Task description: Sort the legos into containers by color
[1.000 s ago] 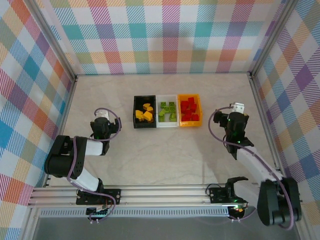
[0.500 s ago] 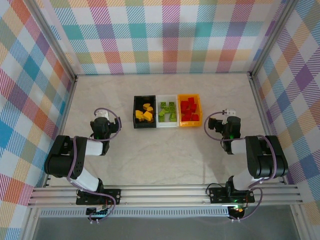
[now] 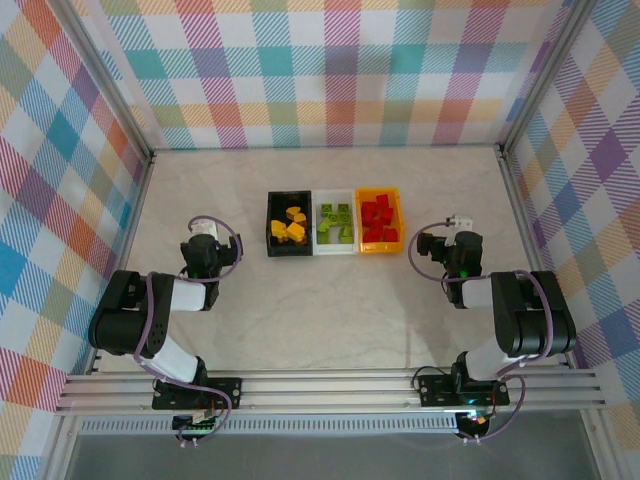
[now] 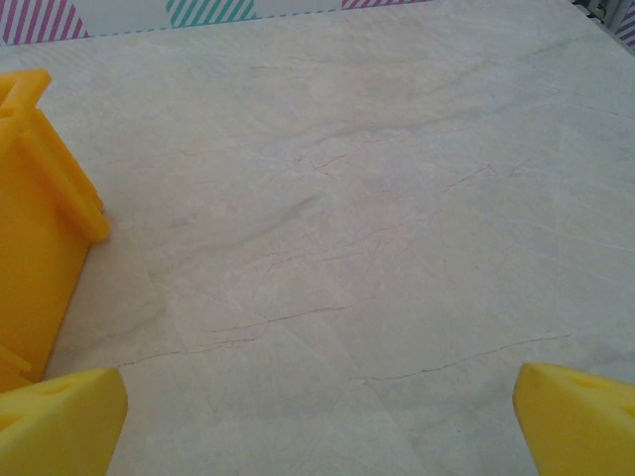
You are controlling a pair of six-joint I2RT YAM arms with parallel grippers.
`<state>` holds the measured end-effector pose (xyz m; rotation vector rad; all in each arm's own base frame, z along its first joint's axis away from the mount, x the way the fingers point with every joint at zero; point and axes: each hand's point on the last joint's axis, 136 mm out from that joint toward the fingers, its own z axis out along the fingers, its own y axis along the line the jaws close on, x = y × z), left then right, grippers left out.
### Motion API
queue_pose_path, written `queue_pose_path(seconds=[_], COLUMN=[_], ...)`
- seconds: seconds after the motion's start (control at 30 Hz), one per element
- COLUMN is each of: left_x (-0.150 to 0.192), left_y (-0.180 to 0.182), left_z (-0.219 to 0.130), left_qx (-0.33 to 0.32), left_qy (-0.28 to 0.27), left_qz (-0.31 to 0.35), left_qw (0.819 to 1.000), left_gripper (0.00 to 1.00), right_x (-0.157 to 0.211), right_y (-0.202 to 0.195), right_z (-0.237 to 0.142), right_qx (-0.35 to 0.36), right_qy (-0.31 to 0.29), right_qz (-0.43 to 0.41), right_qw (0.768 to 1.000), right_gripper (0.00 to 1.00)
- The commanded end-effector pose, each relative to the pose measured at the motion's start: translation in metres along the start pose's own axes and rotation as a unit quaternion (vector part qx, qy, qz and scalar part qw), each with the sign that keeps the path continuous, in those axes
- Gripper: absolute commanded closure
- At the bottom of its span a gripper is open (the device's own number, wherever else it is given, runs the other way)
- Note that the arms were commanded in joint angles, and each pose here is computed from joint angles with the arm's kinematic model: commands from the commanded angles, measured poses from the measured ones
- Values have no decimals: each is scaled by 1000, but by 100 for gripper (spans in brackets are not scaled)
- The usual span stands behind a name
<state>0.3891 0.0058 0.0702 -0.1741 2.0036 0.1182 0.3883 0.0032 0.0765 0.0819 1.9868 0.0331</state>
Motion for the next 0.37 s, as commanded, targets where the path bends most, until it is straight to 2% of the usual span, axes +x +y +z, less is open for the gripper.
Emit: queue_pose_path(seconds=[0.0,0.33], left_x=[-12,-13], left_y=[-1,-2], left_z=[0,0], left_qx=[4,6], left_qy=[-20,-21], left_qz=[-14,-14], left_qw=[1000,1000], left_gripper=[0,0], right_x=[-18,-18], right_y=[4,3], right_z=[0,0], right_qx=[-10,-11], right_qy=[-28,-29], right_qz=[-1,-1], right_qw=[1000,1000], right_gripper=[0,0])
